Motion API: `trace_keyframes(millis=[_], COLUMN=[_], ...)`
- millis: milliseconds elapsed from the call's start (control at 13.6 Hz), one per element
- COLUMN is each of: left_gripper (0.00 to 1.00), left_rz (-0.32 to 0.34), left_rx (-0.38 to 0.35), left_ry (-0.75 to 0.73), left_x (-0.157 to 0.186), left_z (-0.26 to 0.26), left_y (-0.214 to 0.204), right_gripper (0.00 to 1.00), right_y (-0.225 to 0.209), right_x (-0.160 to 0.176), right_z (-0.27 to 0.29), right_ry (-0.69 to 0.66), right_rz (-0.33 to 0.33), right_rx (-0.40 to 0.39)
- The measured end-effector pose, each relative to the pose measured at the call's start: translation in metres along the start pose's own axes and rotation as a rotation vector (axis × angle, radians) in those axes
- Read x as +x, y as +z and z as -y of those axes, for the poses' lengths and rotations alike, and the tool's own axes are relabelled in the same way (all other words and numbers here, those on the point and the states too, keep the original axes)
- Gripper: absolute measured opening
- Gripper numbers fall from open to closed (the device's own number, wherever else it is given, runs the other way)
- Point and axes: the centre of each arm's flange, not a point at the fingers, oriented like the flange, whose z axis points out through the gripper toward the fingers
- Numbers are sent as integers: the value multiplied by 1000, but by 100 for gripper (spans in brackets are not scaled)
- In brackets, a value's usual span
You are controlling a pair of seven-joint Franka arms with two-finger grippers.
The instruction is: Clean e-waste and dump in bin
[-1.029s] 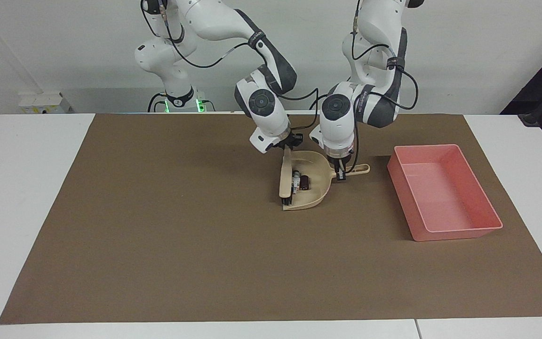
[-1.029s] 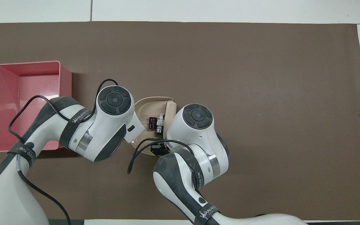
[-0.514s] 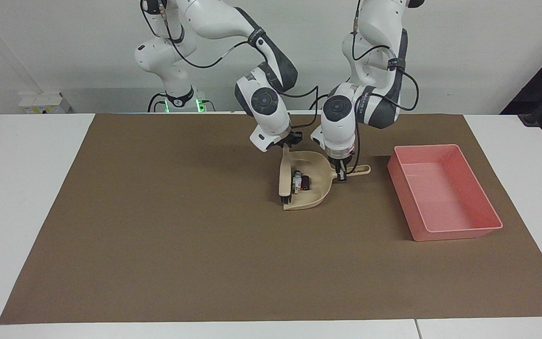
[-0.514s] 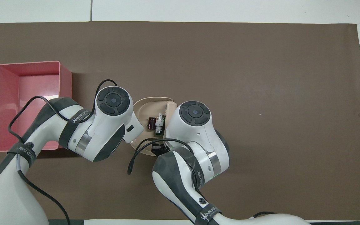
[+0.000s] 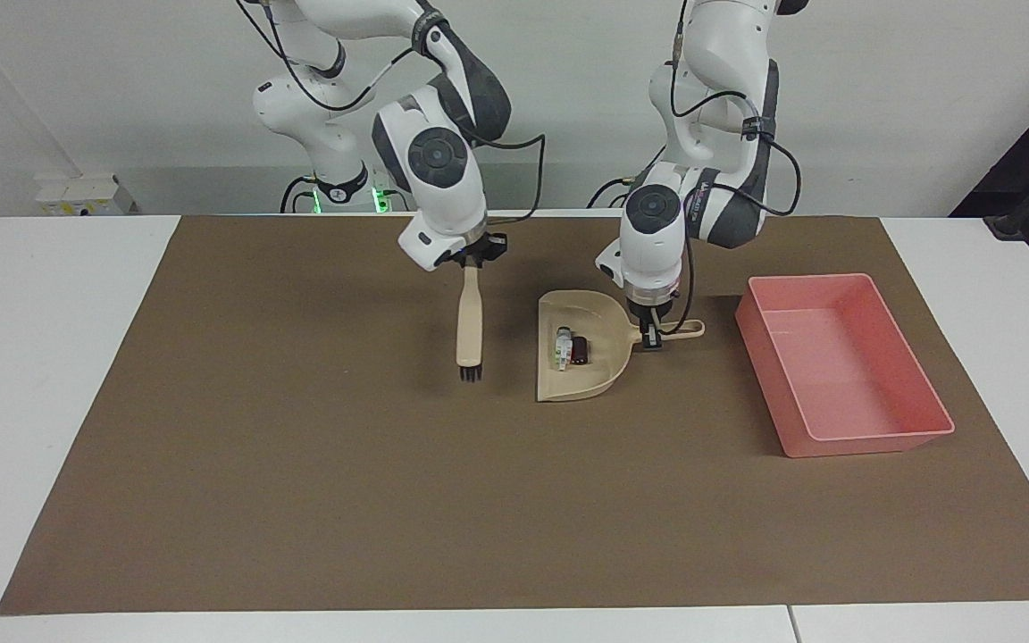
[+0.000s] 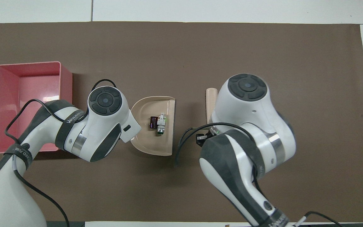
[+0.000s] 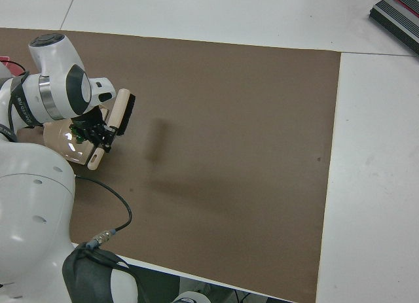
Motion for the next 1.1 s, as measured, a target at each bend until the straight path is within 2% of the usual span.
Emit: trace_keyframes(millis=[294, 588, 808, 955, 1102], left_gripper=[33, 33, 33, 33, 33], left_rz=[-65, -122, -149, -171, -205], left_rx=[4, 29, 17, 12, 5], left_ry=[-21, -28, -25, -27, -31], left_x=[-16, -50, -96, -130, -162], left_z=[7, 13, 18, 24, 29], left_y=[-8, -34, -55, -70, -81], right_gripper=[26, 26, 26, 26, 26], right_y=[-25, -12, 3, 22, 45], right_x=[19, 21, 22, 20, 18], right_z=[-121, -222, -303, -326, -328], right_ry=[-19, -33, -43, -37, -37], right_rz=[48, 71, 23, 6, 15], right_rx=[28, 35, 54, 39, 27])
